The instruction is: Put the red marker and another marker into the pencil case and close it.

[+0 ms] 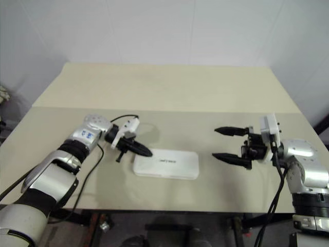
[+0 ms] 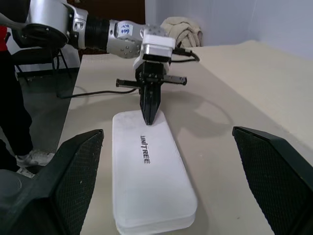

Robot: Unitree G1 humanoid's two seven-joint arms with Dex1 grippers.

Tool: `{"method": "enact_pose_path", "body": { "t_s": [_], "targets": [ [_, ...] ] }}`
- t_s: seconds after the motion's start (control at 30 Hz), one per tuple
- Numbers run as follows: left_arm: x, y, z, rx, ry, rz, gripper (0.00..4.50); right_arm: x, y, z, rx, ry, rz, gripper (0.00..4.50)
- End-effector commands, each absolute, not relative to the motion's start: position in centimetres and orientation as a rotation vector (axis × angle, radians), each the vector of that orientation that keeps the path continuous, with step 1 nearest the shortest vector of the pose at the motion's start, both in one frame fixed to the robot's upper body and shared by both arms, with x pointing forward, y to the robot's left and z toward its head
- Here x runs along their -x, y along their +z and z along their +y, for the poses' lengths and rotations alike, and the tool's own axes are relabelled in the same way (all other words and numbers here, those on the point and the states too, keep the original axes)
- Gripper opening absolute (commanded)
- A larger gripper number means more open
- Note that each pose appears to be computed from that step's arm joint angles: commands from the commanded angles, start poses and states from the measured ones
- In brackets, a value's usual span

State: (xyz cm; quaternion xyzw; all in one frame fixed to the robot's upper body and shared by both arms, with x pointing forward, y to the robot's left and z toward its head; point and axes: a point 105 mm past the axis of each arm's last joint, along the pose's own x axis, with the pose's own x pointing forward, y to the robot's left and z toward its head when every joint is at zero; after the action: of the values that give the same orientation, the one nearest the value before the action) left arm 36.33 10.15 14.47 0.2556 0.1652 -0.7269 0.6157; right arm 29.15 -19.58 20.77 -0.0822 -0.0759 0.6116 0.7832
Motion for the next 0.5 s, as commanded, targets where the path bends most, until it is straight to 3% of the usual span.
{"method": "enact_pose_path", "body": {
  "t_s": [0.03,0.2,0.5],
  "targets": [
    [-34.6,11.3,11.8,-0.699,-1.792,0.604,0.04,-28.7,21.9,-19.4,0.198,1.313,-0.218,4.5],
    [-35.2,12.0,11.3,-0.699,-1.767,0.575,0.04,-29.3,22.0,-19.0,0.203,1.296,-0.235,4.5],
    [-37.5,19.4,9.5,-0.191,-1.607,0.094,0.04,-30.4,22.1,-18.9,0.201,1.258,-0.258,4.5]
  ]
}}
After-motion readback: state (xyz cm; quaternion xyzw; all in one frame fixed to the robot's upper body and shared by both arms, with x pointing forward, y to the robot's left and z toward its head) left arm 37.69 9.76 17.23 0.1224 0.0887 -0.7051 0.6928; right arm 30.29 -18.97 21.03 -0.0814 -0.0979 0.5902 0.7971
